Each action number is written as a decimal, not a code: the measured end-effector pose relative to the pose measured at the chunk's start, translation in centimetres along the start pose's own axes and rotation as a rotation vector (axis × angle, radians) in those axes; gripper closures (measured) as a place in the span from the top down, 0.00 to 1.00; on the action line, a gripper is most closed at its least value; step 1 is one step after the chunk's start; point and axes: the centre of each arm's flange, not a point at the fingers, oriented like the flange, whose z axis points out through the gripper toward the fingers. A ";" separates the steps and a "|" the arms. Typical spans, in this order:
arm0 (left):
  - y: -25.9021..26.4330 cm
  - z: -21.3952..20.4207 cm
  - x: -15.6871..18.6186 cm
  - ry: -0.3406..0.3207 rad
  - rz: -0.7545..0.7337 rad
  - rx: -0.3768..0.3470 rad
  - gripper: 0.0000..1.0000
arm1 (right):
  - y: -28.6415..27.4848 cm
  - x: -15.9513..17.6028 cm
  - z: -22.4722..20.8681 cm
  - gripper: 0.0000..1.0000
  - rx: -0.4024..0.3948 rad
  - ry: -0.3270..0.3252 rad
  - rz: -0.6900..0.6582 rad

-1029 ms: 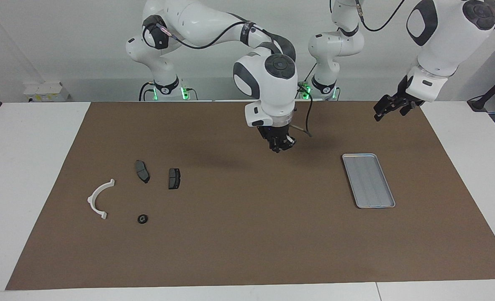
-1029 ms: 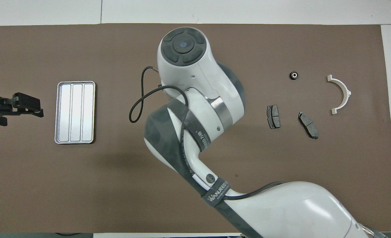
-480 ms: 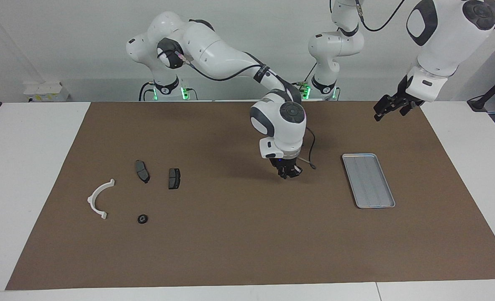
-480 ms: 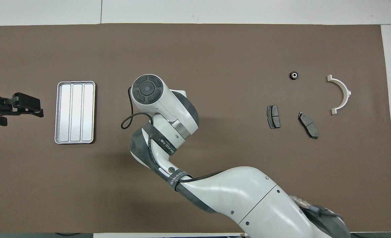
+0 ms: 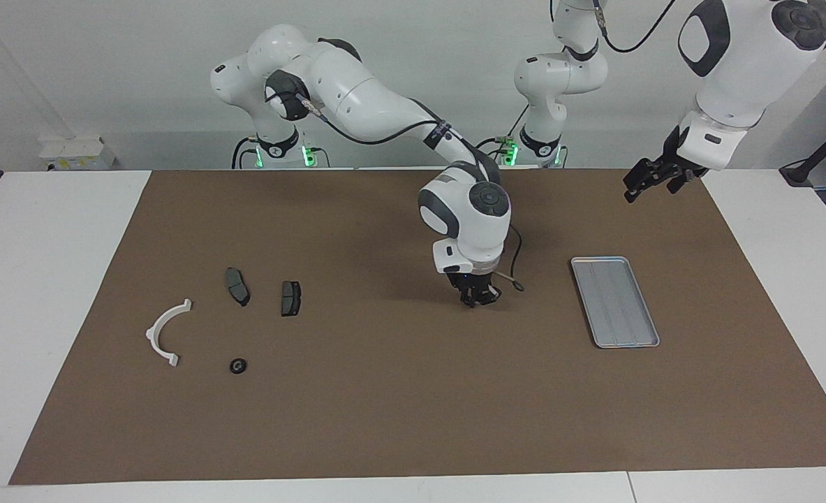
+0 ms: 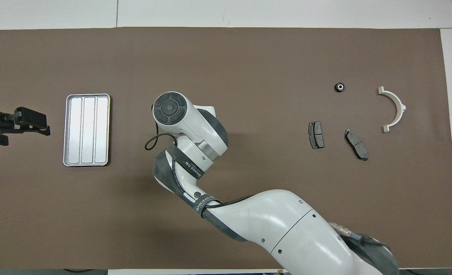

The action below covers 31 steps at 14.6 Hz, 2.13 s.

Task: Pick bearing gear from pile to tray
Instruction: 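Carry the black piece to mid-table and set it down with the right gripper, then grasp the black piece with the left gripper while the right gripper withdraws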

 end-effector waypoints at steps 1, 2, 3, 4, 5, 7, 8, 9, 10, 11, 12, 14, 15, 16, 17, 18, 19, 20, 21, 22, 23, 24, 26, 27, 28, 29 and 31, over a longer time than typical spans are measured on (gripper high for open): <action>0.0 0.0 0.0 -0.003 0.000 0.001 1.00 | 0.1 0.0 0.1 0.38 -0.009 0.000 0.000; 0.0 0.1 -0.1 -0.008 0.000 0.001 1.00 | 0.3 0.2 0.2 0.48 -0.031 0.000 0.002; 0.0 0.1 -0.1 -0.009 0.000 0.002 1.00 | 0.6 0.4 0.2 0.61 -0.057 -0.001 0.005; 0.0 0.1 0.0 -0.005 -0.002 0.001 1.00 | 0.9 0.8 0.0 0.71 -0.081 -0.001 0.011; 0.2 0.2 0.1 0.009 -0.015 -0.003 1.00 | 1.0 1.7 -0.7 0.81 -0.093 0.001 0.023; 2.4 1.0 0.4 0.054 -0.088 -0.015 1.00 | 1.5 5.2 -4.5 0.99 -0.092 -0.002 0.054; 4.5 2.0 0.2 0.067 -0.118 -0.018 1.00 | 2.3 7.7 -7.1 1.00 -0.084 -0.014 0.039; 6.6 3.3 0.0 0.071 -0.131 -0.020 1.00 | 3.5 10.7 -10.2 1.00 -0.076 -0.028 0.002; 8.6 4.8 -0.1 0.069 -0.132 -0.019 1.00 | 5.2 14.1 -13.3 1.00 -0.069 -0.040 -0.052; 10.6 6.7 0.1 0.067 -0.140 -0.020 1.00 | 7.4 17.5 -16.4 1.00 -0.060 -0.047 -0.123; 12.8 8.6 0.4 0.069 -0.160 -0.024 1.00 | 9.6 20.8 -18.8 1.00 -0.053 -0.049 -0.196; 17.6 13.0 1.1 0.079 -0.203 -0.041 1.00 | 14.0 26.5 -21.4 1.00 -0.052 -0.056 -0.356; 20.1 15.3 1.2 0.083 -0.220 -0.052 1.00 | 16.0 29.1 -21.3 1.00 -0.057 -0.064 -0.420; 22.7 17.5 1.2 0.086 -0.236 -0.063 1.00 | 17.7 31.6 -20.4 1.00 -0.060 -0.069 -0.474; 25.7 20.0 0.9 0.082 -0.247 -0.067 1.00 | 19.4 34.2 -19.0 1.00 -0.053 -0.061 -0.523; 28.3 22.3 0.4 0.075 -0.250 -0.067 1.00 | 21.1 36.5 -17.3 1.00 -0.046 -0.044 -0.557; 30.1 24.4 0.1 0.073 -0.251 -0.068 1.00 | 22.8 38.3 -15.4 1.00 -0.040 -0.024 -0.572; 31.0 26.1 0.1 0.073 -0.250 -0.071 1.00 | 24.3 39.4 -13.3 1.00 -0.036 -0.005 -0.579; 31.1 27.1 0.2 0.074 -0.251 -0.073 1.00 | 25.5 39.9 -11.3 1.00 -0.041 0.011 -0.582; 30.9 27.7 0.3 0.074 -0.255 -0.071 1.00 | 26.3 39.9 -9.6 1.00 -0.055 0.021 -0.587; 30.5 28.0 0.3 0.073 -0.259 -0.067 1.00 | 26.9 40.0 -8.1 1.00 -0.066 0.027 -0.591; 30.3 28.1 0.3 0.072 -0.262 -0.065 1.00 | 27.6 40.2 -6.9 1.00 -0.075 0.033 -0.592; 30.2 28.2 0.3 0.073 -0.264 -0.065 1.00 | 28.7 41.2 -5.1 1.00 -0.072 0.044 -0.580; 30.1 28.3 0.3 0.077 -0.264 -0.068 1.00 | 29.0 41.6 -4.4 1.00 -0.069 0.052 -0.577; 30.1 28.6 0.2 0.079 -0.264 -0.070 0.98 | 29.1 41.9 -3.7 1.00 -0.066 0.062 -0.577; 30.0 29.0 0.1 0.077 -0.264 -0.068 1.00 | 29.1 42.1 -3.0 1.00 -0.060 0.068 -0.578; 29.9 29.4 -0.1 0.074 -0.262 -0.066 0.95 | 28.8 42.0 -1.8 1.00 -0.057 0.062 -0.582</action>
